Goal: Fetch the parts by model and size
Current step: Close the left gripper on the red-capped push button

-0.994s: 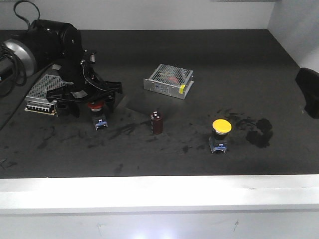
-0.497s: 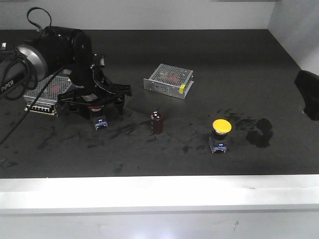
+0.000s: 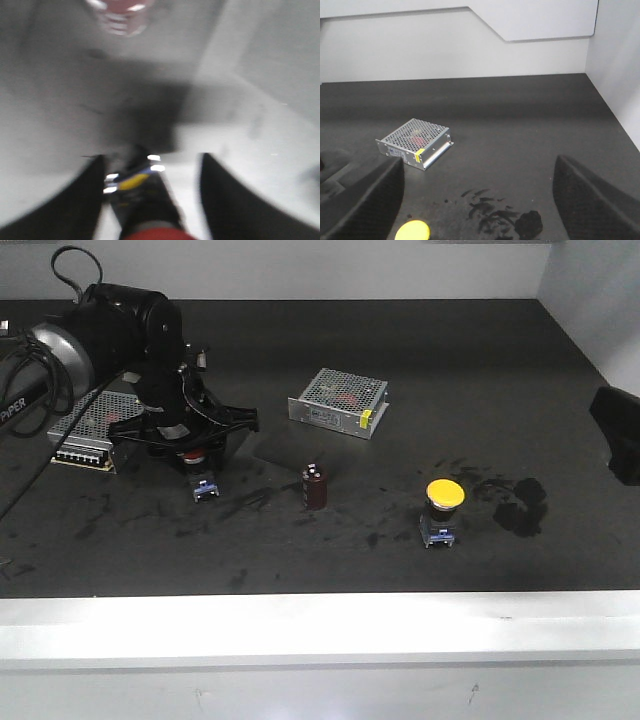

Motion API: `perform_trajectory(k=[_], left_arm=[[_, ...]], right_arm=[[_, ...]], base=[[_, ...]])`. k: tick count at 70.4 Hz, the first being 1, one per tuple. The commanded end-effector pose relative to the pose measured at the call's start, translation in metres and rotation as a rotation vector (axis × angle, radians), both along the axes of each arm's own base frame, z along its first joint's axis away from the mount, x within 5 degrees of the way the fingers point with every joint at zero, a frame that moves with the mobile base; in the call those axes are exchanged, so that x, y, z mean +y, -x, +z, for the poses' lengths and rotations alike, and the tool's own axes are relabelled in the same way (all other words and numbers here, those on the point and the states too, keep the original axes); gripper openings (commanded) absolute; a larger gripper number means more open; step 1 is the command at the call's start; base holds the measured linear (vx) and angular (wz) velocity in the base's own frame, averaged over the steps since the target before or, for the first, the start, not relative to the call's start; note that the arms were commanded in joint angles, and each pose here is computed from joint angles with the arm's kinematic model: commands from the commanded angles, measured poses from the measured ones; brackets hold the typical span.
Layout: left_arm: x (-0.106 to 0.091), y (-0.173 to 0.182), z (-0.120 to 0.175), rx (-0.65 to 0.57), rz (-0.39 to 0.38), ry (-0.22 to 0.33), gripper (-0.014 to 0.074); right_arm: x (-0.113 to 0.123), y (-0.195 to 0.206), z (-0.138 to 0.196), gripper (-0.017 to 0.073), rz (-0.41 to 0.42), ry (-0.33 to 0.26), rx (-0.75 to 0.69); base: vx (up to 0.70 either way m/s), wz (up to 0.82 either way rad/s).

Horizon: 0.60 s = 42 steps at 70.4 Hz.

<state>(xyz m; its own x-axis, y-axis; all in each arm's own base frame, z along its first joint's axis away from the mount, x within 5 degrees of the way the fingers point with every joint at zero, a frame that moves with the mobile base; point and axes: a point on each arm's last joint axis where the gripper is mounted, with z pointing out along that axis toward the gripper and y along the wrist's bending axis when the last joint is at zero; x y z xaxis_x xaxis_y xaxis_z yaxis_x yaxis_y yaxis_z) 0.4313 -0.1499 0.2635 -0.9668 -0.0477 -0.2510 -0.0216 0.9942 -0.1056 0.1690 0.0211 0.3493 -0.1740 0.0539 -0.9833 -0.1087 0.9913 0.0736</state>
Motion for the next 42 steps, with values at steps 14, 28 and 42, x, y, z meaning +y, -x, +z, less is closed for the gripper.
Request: perform_trajectory(k=[14,28,42], left_arm=[[0.001,0.008,0.035,-0.085,-0.035,0.018,-0.0009],[0.001,0.01,0.041,-0.105,-0.069,0.012,-0.0008],[0.01,0.018,0.08,-0.268,-0.114,-0.02,-0.0008]], right_arm=[[0.001,0.0,0.017,0.0568,0.006,0.003,-0.102],[0.001,0.0,0.017,0.0568,0.006,0.003,-0.102],[0.001,0.0,0.017,0.0568,0.006,0.003,-0.102]], base=[[0.0,0.0],[0.0,0.0],[0.0,0.0]])
